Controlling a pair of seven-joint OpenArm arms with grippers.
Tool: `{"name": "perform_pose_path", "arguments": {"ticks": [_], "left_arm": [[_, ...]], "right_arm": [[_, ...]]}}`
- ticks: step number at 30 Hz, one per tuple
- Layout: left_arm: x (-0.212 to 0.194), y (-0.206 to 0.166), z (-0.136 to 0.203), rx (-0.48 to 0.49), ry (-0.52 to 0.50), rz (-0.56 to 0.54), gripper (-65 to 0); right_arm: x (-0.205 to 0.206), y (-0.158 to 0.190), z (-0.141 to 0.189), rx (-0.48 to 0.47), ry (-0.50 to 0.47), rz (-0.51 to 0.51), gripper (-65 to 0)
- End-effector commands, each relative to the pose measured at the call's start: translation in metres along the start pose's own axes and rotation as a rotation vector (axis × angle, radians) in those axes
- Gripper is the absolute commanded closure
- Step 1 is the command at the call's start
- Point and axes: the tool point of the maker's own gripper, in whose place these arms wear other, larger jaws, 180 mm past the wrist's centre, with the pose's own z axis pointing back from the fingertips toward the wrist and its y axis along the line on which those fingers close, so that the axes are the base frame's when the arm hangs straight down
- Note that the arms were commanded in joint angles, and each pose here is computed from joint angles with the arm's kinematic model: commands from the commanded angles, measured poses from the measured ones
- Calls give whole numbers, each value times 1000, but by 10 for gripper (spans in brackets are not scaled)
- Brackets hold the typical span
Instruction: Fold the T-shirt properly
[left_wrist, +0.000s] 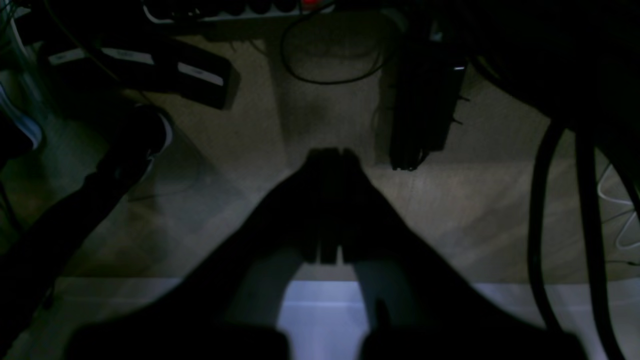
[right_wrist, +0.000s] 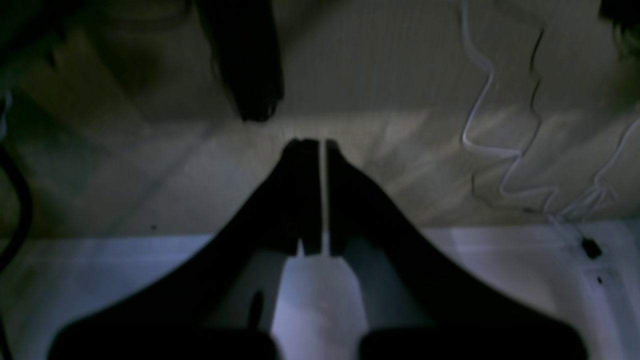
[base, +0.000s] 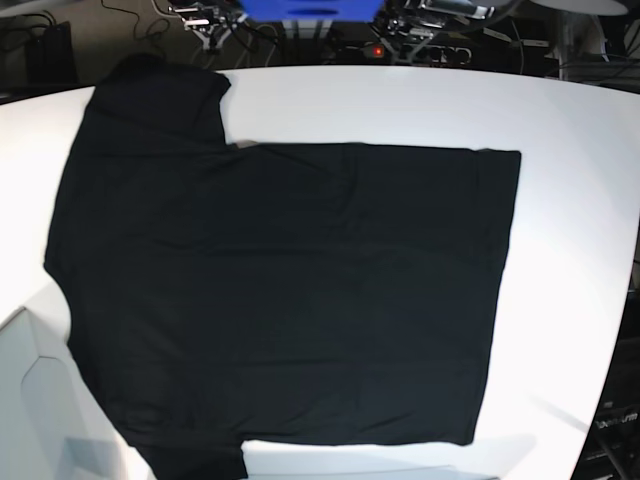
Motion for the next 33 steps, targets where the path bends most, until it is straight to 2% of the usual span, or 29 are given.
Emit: {"name": "perform_pose_path", "arguments": {"ticks": [1, 25, 33], "left_arm": [[-4, 1, 0, 0, 8, -7, 0], [-3, 1, 0, 0, 2, -5, 0], [5, -1, 2, -4, -60, -4, 0]], "right_arm": [[2, 4, 1, 17, 5, 7, 0], [-4, 2, 2, 14, -18, 2, 0], [-11, 2, 2, 14, -15, 3, 0]]}}
